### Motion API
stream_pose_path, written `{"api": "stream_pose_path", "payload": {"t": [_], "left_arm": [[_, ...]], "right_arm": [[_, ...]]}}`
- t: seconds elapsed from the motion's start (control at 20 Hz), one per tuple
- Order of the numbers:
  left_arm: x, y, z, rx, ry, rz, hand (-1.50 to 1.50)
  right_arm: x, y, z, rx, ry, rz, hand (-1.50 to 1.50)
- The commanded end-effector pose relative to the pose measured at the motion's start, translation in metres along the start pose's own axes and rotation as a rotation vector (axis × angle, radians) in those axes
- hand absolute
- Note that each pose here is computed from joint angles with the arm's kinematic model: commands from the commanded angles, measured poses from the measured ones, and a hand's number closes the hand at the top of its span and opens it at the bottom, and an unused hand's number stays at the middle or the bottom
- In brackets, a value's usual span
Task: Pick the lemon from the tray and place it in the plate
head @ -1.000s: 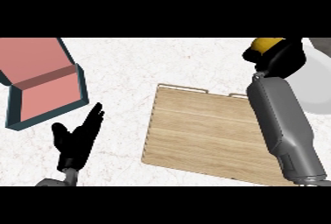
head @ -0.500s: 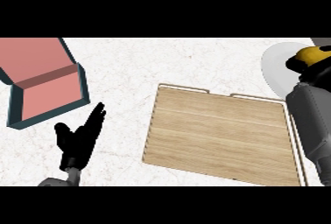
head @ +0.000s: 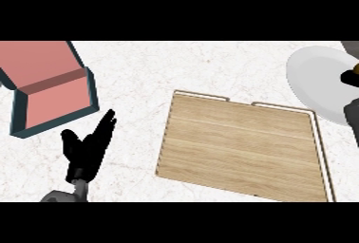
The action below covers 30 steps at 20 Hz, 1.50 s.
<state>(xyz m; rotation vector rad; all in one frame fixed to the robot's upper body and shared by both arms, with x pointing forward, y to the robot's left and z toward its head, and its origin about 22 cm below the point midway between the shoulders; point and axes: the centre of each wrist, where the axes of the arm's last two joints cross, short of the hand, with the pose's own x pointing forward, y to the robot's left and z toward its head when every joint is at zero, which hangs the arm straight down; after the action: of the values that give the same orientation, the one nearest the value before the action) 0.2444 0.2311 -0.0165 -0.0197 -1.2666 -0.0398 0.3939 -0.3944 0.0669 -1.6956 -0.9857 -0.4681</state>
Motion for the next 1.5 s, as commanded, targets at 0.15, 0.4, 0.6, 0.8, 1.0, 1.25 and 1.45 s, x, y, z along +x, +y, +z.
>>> {"api": "stream_pose_path", "payload": {"t": [0.15,0.4,0.6,0.8,1.0,1.25,1.45], "left_arm": [[-0.004,-0.002,-0.002,-0.016,0.058,0.013,0.0],[-0.017,-0.014,0.002,-0.02,0.044,0.0,0.0],[-0.014,-0.012,-0.002,0.007,0.051,0.018,0.0],[-0.014,0.007,0.005,0.002,0.061,-0.006,0.0],[-0.012,0.005,0.002,0.022,0.068,0.004,0.0],[-0.022,0.017,0.001,0.013,0.073,0.008,0.0],[-0.015,0.012,0.01,0.037,0.072,0.017,0.0]], "right_arm": [[-0.034,-0.001,-0.017,0.275,0.112,0.108,-1.5],[-0.04,-0.004,-0.02,0.287,0.032,-0.06,-1.5],[-0.032,-0.01,-0.026,0.182,-0.003,-0.225,-1.5],[-0.04,-0.015,-0.033,0.094,0.043,-0.344,-1.5],[-0.054,-0.029,-0.059,0.13,0.078,-0.462,-1.5],[-0.093,-0.021,-0.037,0.277,0.06,-0.56,-1.5],[-0.123,-0.028,-0.027,0.415,0.006,-0.552,-1.5]]}}
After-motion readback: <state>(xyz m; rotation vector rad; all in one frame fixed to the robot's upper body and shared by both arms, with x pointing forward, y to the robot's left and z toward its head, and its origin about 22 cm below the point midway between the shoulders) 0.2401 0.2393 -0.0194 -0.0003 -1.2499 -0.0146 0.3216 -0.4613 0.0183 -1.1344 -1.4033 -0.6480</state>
